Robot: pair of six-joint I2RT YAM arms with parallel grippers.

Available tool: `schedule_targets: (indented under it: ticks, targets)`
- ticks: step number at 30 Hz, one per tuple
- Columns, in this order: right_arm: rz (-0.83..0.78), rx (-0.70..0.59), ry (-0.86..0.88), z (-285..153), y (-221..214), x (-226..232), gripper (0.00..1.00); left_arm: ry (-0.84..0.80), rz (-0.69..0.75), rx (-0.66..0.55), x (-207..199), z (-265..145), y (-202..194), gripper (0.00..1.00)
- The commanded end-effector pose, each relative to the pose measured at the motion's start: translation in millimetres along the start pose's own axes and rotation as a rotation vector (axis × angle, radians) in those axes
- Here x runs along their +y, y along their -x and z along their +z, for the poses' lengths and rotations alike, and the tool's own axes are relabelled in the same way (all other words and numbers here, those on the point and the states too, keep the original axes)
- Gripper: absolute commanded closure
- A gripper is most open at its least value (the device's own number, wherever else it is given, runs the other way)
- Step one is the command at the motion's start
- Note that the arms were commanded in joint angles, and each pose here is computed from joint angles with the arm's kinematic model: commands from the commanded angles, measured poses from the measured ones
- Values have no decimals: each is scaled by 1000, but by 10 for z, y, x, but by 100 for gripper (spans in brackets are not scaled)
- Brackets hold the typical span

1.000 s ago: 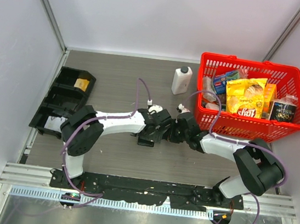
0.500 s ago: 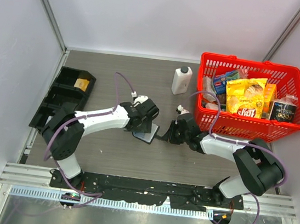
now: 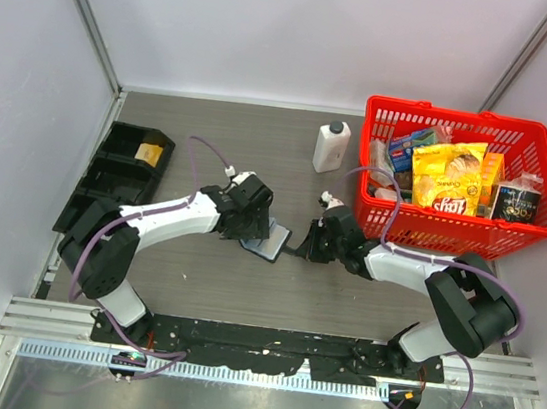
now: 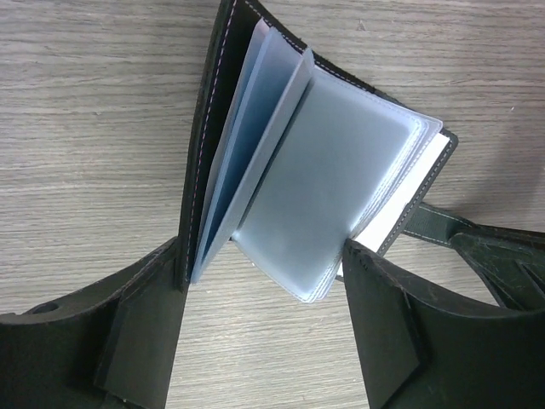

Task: Take the credit cards out of the card holder
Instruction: Open the card holder at the center of the board.

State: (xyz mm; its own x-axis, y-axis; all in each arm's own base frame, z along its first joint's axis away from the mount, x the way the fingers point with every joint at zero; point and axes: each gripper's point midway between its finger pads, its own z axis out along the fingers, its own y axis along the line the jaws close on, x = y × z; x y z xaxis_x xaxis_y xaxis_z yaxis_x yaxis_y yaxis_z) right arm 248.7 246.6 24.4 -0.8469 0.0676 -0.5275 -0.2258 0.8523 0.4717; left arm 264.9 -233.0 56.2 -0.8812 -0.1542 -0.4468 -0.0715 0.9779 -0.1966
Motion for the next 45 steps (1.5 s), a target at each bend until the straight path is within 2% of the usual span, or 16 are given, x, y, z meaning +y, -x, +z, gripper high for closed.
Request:
schedule_targets:
  ticks: [1, 5, 8, 12, 16, 21, 25, 33, 36, 45]
  targets:
    - [-58, 19, -23, -80, 42, -4, 97, 24, -3, -24, 122, -14, 70, 23]
    - [-78, 29, -22, -126, 96, 44, 90, -3, -19, -22, 112, -62, 108, 12]
    - [-82, 22, -19, -132, 131, 65, 90, -22, -39, -34, 130, -137, 182, 7]
    - [-81, 35, -27, -89, 105, 36, 90, -85, -39, -48, 68, -302, 318, 5]
    - [-77, 37, -35, -58, 89, 9, 90, -210, -14, -58, -167, -508, 456, 5]
    - [-76, 27, -39, -50, 119, 17, 90, -303, -1, -6, -351, -455, 418, 6]
    - [-71, 22, -42, -39, 138, 14, 90, -286, 18, 20, -338, -284, 362, 6]
    - [-55, 21, -39, -20, 119, 16, 90, -122, 80, 24, -118, 105, 395, 8]
    - [-58, 18, -36, -30, 120, 24, 90, -105, 95, 46, -98, 186, 357, 11]
    - [-55, 23, -32, -28, 99, 23, 90, -22, 116, 43, 57, 304, 315, 10]
